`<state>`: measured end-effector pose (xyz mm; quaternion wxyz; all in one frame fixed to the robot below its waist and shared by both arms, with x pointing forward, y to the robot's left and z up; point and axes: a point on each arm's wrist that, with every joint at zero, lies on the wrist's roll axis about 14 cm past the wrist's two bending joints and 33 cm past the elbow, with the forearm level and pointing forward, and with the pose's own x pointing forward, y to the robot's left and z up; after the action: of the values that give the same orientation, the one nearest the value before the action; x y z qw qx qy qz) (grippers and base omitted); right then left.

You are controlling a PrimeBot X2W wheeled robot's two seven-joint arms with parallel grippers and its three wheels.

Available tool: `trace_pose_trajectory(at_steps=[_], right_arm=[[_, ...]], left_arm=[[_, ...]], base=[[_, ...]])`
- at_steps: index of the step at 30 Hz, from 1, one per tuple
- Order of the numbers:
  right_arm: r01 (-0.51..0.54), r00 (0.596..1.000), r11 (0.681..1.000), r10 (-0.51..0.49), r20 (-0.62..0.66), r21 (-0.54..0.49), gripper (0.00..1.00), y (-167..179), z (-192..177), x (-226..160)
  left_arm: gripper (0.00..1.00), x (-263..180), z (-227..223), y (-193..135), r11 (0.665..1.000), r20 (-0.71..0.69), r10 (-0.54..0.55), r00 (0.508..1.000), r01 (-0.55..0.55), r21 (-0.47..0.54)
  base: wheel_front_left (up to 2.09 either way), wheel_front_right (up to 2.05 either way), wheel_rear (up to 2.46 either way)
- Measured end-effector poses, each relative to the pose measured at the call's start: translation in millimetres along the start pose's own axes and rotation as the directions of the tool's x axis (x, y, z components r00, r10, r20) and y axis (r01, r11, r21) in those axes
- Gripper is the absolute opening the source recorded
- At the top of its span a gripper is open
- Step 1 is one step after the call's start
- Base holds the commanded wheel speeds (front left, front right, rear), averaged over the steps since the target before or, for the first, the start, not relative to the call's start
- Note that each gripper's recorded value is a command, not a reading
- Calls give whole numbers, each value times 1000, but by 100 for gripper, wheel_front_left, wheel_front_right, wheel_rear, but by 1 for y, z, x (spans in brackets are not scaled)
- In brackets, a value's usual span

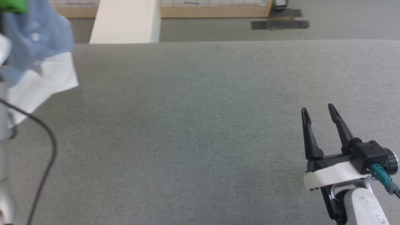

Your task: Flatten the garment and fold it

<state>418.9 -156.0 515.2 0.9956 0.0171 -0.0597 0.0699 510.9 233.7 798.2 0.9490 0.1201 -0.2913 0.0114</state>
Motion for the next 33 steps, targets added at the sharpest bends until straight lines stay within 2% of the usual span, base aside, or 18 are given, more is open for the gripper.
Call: trace_pose_trajectory(at_steps=[3,6,12,15,17,20,21,23,24,25,28,31,33], right_arm=[[51,999,999,-51,14,-16,100,-17,9,-14],[95,995,995,-94,29,-27,100,-30,17,-27],[168,985,985,-166,45,-34,100,-51,28,-51],[207,978,977,-205,46,-40,100,-62,30,-61],[234,972,971,-232,46,-41,100,-70,32,-68],[259,966,965,-257,40,-45,100,-77,31,-74],[265,964,963,-263,34,-45,100,-79,29,-74],[271,963,962,-270,23,-43,100,-81,25,-75],[273,962,961,-273,15,-44,100,-82,23,-74],[273,962,961,-273,11,-45,100,-82,21,-74],[268,963,962,-269,-4,-42,100,-81,16,-72],[258,966,965,-258,-7,-37,100,-78,14,-67],[251,968,967,-252,-5,-36,100,-77,14,-64]], left_arm=[[0,7,11,-59,989,29,-113,993,116,-92],[0,9,21,-109,962,52,-207,977,213,-174],[0,4,32,-200,865,76,-358,931,361,-349],[0,-7,18,-245,812,25,-450,892,421,-404],[0,-24,-6,-277,779,-59,-525,849,451,-436],[0,-60,-56,-315,743,-230,-620,750,468,-478],[0,-78,-76,-327,726,-295,-655,696,470,-502],[0,-115,-113,-345,700,-415,-705,575,471,-536],[0,-142,-136,-354,685,-485,-727,487,471,-556],[0,-160,-150,-358,678,-528,-735,425,472,-564],[0,-227,-191,-364,649,-646,-738,194,466,-601],[0,-266,-207,-365,633,-684,-728,56,440,-637],[0,-274,-209,-365,626,-686,-728,14,422,-656]], base=[[0,0,0],[0,0,0],[0,0,0],[0,0,0],[0,0,0],[0,0,0],[0,0,0],[0,0,0],[0,0,0],[0,0,0],[0,0,0],[0,0,0],[0,0,0]])
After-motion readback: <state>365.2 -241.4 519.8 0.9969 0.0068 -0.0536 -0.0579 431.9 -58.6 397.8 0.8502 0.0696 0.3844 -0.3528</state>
